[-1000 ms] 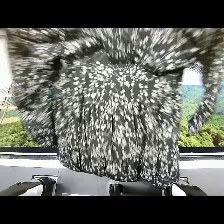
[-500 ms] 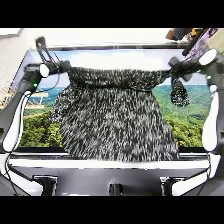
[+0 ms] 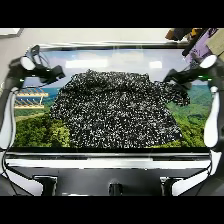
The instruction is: Fold the clothes and pants, and hang the long-sleeved shirts on hangers.
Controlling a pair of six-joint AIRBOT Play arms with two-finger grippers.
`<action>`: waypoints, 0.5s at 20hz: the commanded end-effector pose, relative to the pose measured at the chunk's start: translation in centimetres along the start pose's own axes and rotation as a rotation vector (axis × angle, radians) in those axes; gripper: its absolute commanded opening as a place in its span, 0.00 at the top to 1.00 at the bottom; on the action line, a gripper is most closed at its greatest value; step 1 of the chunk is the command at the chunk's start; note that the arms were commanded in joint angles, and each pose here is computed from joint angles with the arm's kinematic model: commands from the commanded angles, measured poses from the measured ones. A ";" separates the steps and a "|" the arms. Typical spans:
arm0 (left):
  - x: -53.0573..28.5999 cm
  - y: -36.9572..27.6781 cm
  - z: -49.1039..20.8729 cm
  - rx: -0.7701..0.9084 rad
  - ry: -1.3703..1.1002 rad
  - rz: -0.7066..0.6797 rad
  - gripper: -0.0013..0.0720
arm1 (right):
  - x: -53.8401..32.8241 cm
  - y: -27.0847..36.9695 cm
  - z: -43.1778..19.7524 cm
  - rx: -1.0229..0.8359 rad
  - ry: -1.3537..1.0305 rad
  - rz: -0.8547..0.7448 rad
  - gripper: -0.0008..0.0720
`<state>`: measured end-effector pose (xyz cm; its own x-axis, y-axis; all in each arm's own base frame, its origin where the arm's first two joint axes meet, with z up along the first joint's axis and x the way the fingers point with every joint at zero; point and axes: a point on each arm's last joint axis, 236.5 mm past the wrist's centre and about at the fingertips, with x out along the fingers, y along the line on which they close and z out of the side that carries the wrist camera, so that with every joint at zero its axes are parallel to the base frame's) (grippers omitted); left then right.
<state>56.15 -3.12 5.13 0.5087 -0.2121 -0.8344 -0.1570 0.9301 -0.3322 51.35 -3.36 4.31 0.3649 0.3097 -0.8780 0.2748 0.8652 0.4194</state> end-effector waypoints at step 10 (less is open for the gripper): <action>-3.2 9.5 -15.9 -0.116 0.364 -0.057 0.28 | 1.3 -13.1 -14.6 0.159 0.285 -0.039 0.03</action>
<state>41.96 2.26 -0.43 0.2470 -0.3315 -0.9105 -0.2364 0.8906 -0.3884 37.06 -8.34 -2.99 0.1273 0.3970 -0.9089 0.4287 0.8044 0.4114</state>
